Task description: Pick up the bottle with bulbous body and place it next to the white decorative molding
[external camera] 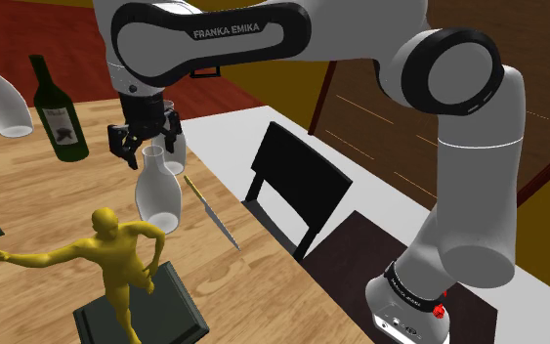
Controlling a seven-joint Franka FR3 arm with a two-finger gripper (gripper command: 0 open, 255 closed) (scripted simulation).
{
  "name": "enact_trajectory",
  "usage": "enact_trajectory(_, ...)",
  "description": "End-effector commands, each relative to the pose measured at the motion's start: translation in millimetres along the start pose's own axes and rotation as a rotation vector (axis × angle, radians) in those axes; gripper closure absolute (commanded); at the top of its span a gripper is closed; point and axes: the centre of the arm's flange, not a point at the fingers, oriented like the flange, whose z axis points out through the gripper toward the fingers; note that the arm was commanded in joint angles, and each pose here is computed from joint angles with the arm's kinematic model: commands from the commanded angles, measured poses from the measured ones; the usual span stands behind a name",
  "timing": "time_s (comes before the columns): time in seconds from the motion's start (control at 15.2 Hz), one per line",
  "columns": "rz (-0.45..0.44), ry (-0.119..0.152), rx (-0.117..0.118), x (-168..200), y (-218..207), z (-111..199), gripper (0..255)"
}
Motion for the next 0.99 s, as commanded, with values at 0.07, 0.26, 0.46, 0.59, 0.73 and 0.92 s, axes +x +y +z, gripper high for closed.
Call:
enact_trajectory(0.07,0.0,0.0,0.0,-0.7,-0.6,9.0,0)
enact_trajectory(0.26,0.0,0.0,0.0,-0.6,-0.6,9.0,0)
enact_trajectory(0.46,0.0,0.0,0.0,-0.6,-0.6,8.9,0)
enact_trajectory(0.59,0.0,0.0,0.0,-0.6,-0.6,8.9,255)
enact_trajectory(0.73,0.0,0.0,0.0,-0.7,-0.7,9.0,255)
enact_trajectory(0.92,0.0,0.0,0.0,-0.7,-0.6,8.9,255)
